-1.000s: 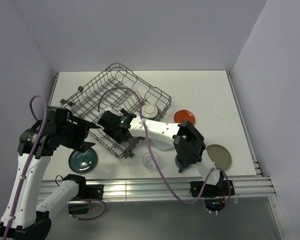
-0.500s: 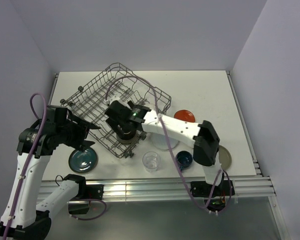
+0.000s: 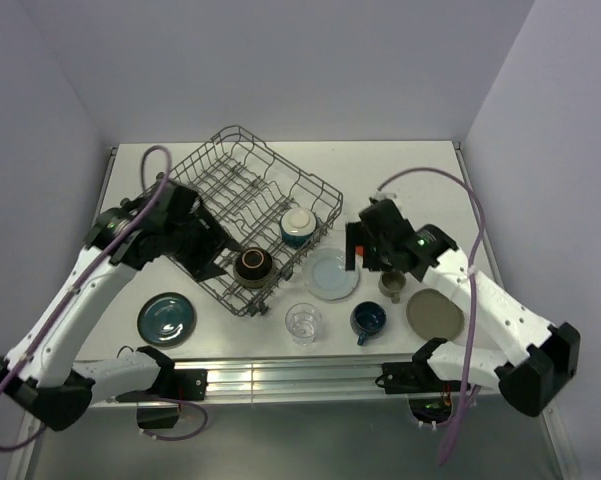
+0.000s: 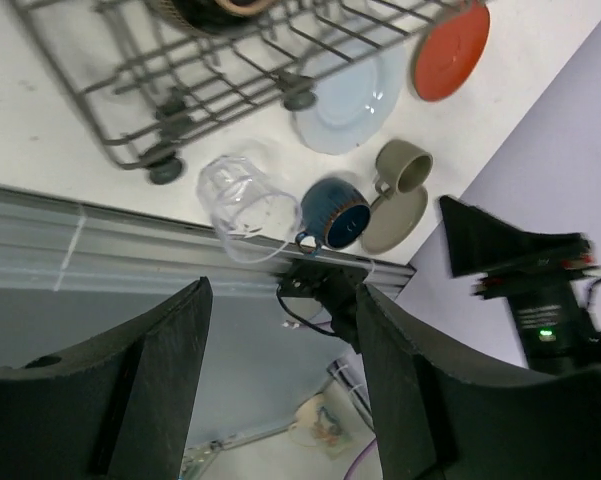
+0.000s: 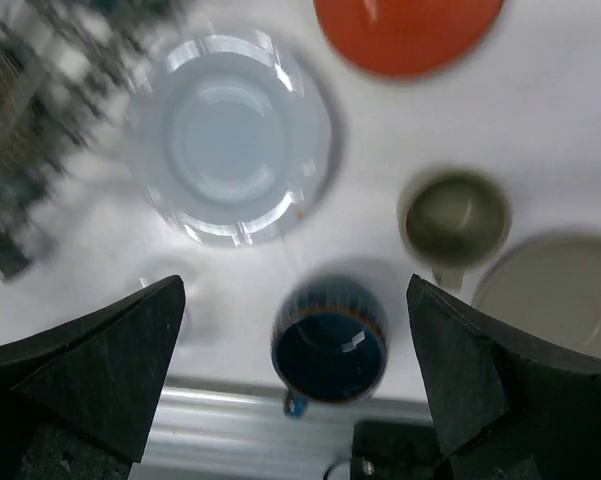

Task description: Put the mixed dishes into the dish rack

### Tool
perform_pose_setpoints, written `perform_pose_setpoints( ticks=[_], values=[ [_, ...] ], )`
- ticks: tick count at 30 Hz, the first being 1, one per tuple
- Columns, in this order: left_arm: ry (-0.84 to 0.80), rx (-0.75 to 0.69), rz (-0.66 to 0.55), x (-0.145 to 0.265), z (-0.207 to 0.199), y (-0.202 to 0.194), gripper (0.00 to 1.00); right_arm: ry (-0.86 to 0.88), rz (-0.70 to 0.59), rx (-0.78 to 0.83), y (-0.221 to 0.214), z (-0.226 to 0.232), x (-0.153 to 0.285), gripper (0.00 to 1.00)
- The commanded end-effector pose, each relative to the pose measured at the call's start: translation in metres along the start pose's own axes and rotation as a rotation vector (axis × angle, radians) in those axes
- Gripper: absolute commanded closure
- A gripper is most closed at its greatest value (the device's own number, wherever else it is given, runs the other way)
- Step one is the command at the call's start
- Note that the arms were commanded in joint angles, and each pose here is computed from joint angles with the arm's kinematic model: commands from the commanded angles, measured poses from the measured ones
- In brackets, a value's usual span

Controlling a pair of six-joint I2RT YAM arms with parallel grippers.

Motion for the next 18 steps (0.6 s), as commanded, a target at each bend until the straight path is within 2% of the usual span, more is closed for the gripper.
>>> perform_pose_setpoints(
  ticks=[1, 4, 6, 7, 8, 9, 11, 14, 18],
  values=[
    [-0.092, -0.096, -0.067, -0.001, -0.057, 0.002, 0.35, 0.023, 0.109, -0.109, -0.042, -0.016, -0.002, 0.0],
    [-0.063, -0.231, -0.034, -0.019, -0.093, -0.022, 0.36, 0.045, 0.138, -0.218, -0.063, -0.034, 0.0, 0.03],
    [-0.009, -0.352, 0.001, -0.04, -0.113, -0.048, 0.37, 0.082, 0.089, -0.287, -0.062, -0.041, 0.011, 0.05],
    [0.054, -0.416, 0.038, -0.065, -0.116, -0.067, 0.37, 0.099, 0.016, -0.328, -0.053, -0.048, 0.023, 0.05],
    [0.038, -0.44, 0.03, -0.058, -0.121, -0.071, 0.37, 0.112, -0.024, -0.351, -0.047, -0.05, 0.03, 0.05],
    [0.101, -0.48, 0.044, -0.081, -0.12, -0.079, 0.38, 0.113, -0.062, -0.373, -0.041, -0.053, 0.037, 0.05],
    [0.093, -0.531, 0.056, -0.09, -0.131, -0.093, 0.39, 0.095, -0.2, -0.424, -0.014, -0.063, 0.063, 0.05],
    [0.09, -0.587, 0.077, -0.116, -0.137, -0.105, 0.45, 0.022, -0.287, -0.454, 0.007, -0.076, 0.089, 0.04],
    [0.079, -0.661, 0.108, -0.141, -0.14, -0.118, 0.47, 0.05, -0.373, -0.488, 0.024, -0.078, 0.118, 0.04]
  ],
)
Point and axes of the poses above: each gripper's point midway between its finger pads, its own x axis back along the fingers, its own z axis along the line the jaws close on, y = z × x, the point moved 3 cm from there along x, back along the fingers, and after that the axes turned 11 degrees about -x, right-handed, at the moved point
